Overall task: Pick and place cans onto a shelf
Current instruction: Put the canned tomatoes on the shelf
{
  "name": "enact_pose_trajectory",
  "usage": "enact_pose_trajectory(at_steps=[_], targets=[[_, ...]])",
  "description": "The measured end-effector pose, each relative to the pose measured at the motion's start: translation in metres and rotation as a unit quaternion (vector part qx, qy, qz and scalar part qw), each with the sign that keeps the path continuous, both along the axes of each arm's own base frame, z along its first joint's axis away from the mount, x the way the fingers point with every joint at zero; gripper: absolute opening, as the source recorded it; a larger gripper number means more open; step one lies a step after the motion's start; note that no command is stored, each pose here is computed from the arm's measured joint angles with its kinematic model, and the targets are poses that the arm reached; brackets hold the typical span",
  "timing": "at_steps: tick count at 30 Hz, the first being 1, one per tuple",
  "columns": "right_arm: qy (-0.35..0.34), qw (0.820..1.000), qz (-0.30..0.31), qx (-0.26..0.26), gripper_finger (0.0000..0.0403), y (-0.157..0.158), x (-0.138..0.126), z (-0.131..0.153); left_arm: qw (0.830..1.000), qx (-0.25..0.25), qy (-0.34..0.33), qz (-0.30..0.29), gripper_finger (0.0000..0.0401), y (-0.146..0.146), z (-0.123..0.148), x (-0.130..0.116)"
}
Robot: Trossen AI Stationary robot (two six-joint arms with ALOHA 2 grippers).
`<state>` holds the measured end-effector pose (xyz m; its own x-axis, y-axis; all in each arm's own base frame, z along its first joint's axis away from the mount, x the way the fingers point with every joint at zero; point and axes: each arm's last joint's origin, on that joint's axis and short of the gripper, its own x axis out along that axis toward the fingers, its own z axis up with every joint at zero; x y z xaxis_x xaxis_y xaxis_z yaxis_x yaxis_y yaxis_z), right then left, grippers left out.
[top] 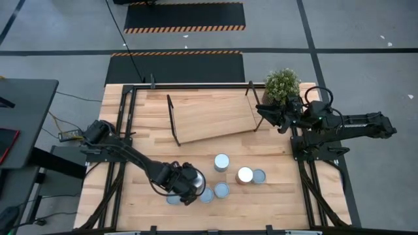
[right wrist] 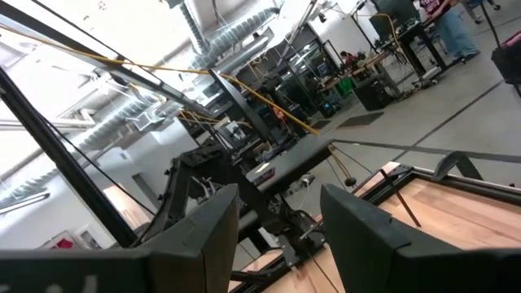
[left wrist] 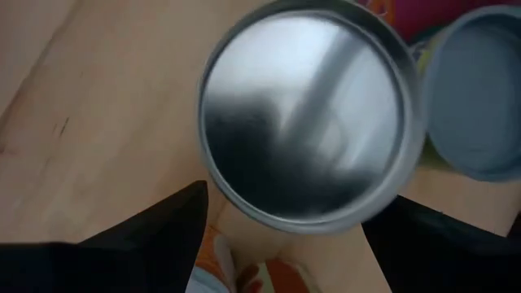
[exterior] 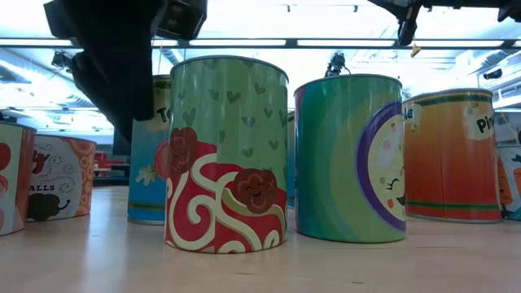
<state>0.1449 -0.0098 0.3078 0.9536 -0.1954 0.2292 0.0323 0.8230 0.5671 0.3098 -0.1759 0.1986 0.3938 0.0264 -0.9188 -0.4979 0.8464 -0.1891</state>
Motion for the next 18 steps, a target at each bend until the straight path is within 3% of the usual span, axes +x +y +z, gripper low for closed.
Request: enact_pose_trajectory(at_steps=[18], targets=[[-0.001, 1.000, 0.000, 0.000, 0.0181, 0.000, 0.000, 0.000, 0.997, 0.022, -0.069, 0.036, 0.0318, 0.007, 0.004, 0.014]])
